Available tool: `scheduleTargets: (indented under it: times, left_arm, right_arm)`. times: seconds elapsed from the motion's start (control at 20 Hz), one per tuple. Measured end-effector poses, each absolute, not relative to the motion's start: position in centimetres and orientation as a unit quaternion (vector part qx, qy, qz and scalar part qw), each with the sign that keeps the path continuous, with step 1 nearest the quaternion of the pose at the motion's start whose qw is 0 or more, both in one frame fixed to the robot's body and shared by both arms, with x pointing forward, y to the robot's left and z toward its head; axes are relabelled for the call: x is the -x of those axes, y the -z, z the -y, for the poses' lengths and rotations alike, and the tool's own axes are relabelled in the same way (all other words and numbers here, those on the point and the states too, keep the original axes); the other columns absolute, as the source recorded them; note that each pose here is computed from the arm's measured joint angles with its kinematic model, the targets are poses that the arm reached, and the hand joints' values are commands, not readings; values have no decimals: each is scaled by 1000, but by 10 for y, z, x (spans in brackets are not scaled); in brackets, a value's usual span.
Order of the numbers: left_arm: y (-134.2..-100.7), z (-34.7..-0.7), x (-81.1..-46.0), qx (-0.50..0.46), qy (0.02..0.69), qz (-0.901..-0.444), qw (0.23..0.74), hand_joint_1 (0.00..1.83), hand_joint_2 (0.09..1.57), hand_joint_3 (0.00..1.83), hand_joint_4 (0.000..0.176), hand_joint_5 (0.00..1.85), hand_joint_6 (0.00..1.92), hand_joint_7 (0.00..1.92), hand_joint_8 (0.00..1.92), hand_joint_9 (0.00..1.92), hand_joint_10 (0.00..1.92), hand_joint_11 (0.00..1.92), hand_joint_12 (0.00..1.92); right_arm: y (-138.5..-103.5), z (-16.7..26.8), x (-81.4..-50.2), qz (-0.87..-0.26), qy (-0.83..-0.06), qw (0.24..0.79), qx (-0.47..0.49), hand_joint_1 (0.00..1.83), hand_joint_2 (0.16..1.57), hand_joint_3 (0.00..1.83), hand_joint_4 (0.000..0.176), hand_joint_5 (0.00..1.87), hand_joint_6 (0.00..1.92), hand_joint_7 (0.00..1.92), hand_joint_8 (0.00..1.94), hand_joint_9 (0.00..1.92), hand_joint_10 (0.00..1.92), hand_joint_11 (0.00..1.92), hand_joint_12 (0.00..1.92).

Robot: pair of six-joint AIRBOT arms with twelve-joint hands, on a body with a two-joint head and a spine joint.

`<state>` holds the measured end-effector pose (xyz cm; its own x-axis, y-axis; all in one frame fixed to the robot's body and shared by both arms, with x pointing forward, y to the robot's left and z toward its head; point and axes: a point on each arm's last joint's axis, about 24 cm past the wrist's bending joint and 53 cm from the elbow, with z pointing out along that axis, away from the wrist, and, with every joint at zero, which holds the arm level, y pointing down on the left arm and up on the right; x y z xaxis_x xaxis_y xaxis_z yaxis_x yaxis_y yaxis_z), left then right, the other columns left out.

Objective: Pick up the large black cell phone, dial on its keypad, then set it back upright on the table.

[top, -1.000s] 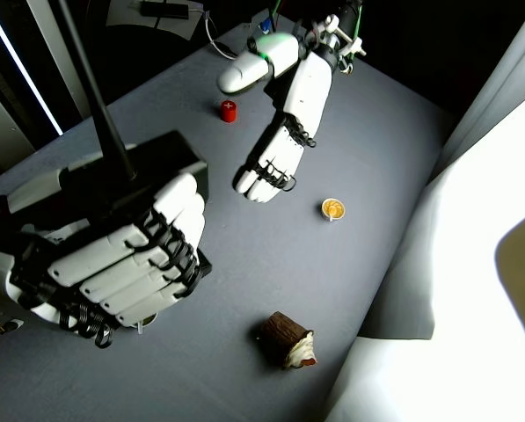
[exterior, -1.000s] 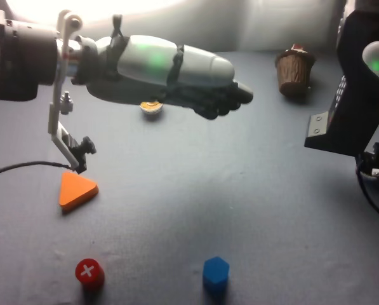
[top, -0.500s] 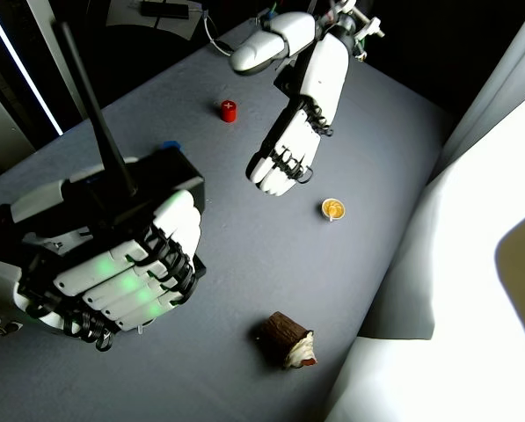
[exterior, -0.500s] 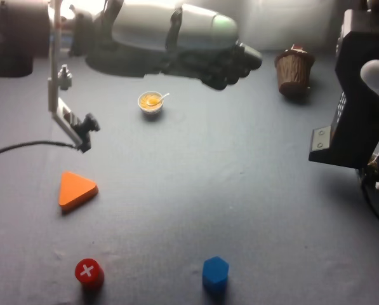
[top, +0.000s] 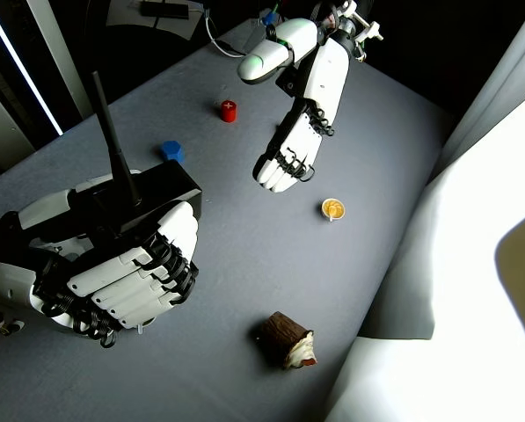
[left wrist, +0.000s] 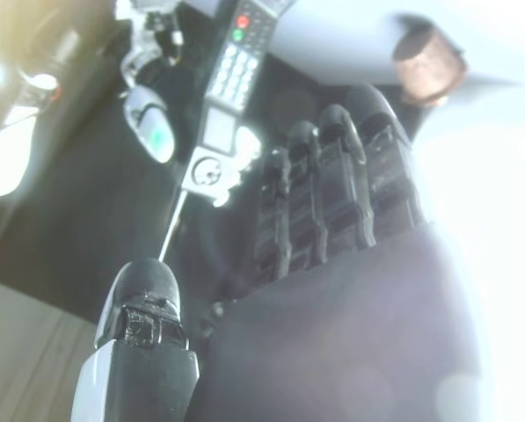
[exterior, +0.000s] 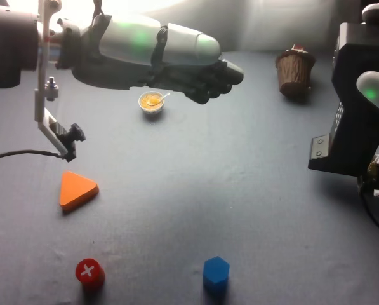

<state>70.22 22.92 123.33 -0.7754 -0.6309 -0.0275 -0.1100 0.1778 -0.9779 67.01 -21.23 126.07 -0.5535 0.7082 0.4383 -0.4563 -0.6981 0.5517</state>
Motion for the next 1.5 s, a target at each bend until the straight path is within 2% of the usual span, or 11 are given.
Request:
scheduleTargets:
  times: [0.15, 0.3, 0.35, 0.45, 0.6, 0.65, 0.8, 1.05, 1.2, 1.4, 1.5]
  left_arm:
    - [-1223, -230, -699, 248, 579, -744, 220, 0, 1184, 1, 21, 243, 4, 215, 4, 197, 2, 0, 512]
    - [-1223, -231, -696, 246, 579, -745, 221, 0, 1185, 0, 22, 229, 3, 199, 2, 184, 0, 0, 435]
    - [-1222, -232, -696, 247, 577, -746, 222, 0, 1188, 1, 25, 245, 6, 221, 7, 197, 3, 0, 486]
    - [-1220, -233, -695, 245, 573, -750, 223, 0, 1195, 2, 25, 241, 2, 209, 1, 186, 1, 0, 525]
    - [-1221, -233, -695, 247, 576, -747, 221, 0, 1194, 0, 29, 224, 1, 196, 2, 175, 0, 0, 480]
    - [-1221, -233, -695, 246, 576, -747, 222, 0, 1193, 0, 28, 220, 1, 194, 2, 182, 3, 0, 487]
    - [-1221, -234, -696, 257, 582, -741, 216, 0, 1189, 0, 30, 219, 1, 197, 0, 179, 1, 0, 497]
    - [-1207, -246, -692, 261, 559, -756, 219, 0, 1183, 0, 28, 216, 4, 216, 3, 177, 3, 0, 462]
    - [-1207, -246, -693, 267, 563, -752, 217, 0, 1182, 0, 25, 223, 2, 202, 0, 182, 2, 0, 486]
    - [-1205, -243, -691, 263, 561, -755, 215, 0, 1188, 1, 25, 222, 0, 178, 1, 175, 0, 0, 454]
    - [-1208, -243, -692, 264, 563, -753, 217, 0, 1187, 0, 28, 222, 1, 181, 1, 168, 0, 0, 483]
  right_arm:
    - [-1260, 212, -670, -190, -861, 337, -331, 1490, 1104, 1, 0, 944, 831, 968, 894, 947, 1098, 831, 1605]
    - [-1257, 208, -670, -190, -862, 333, -333, 1489, 1112, 1, 0, 924, 894, 938, 917, 955, 1098, 798, 1619]
    - [-1254, 207, -669, -192, -861, 331, -334, 1487, 1117, 0, 0, 925, 878, 928, 949, 930, 1132, 791, 1635]
    - [-1249, 203, -670, -195, -860, 328, -339, 1487, 1111, 0, 0, 936, 834, 929, 937, 926, 1140, 860, 1593]
    - [-1247, 199, -669, -194, -861, 324, -341, 1487, 1110, 0, 0, 948, 804, 943, 927, 907, 1166, 864, 1592]
    - [-1246, 197, -670, -194, -861, 323, -342, 1490, 1098, 0, 0, 983, 753, 975, 866, 935, 1127, 883, 1565]
    - [-1244, 195, -669, -194, -861, 321, -343, 1487, 1110, 0, 0, 952, 819, 931, 931, 919, 1145, 848, 1599]
    - [-1242, 190, -671, -191, -862, 318, -346, 1487, 1121, 1, 0, 880, 922, 884, 992, 936, 1132, 857, 1595]
    - [-1240, 185, -670, -193, -864, 315, -342, 1488, 1115, 0, 0, 911, 874, 924, 936, 941, 1127, 838, 1610]
    - [-1238, 182, -670, -193, -864, 313, -343, 1486, 1125, 0, 0, 888, 896, 891, 998, 917, 1165, 834, 1621]
    - [-1238, 180, -668, -197, -866, 312, -337, 1490, 1107, 0, 0, 924, 857, 961, 901, 951, 1100, 845, 1598]
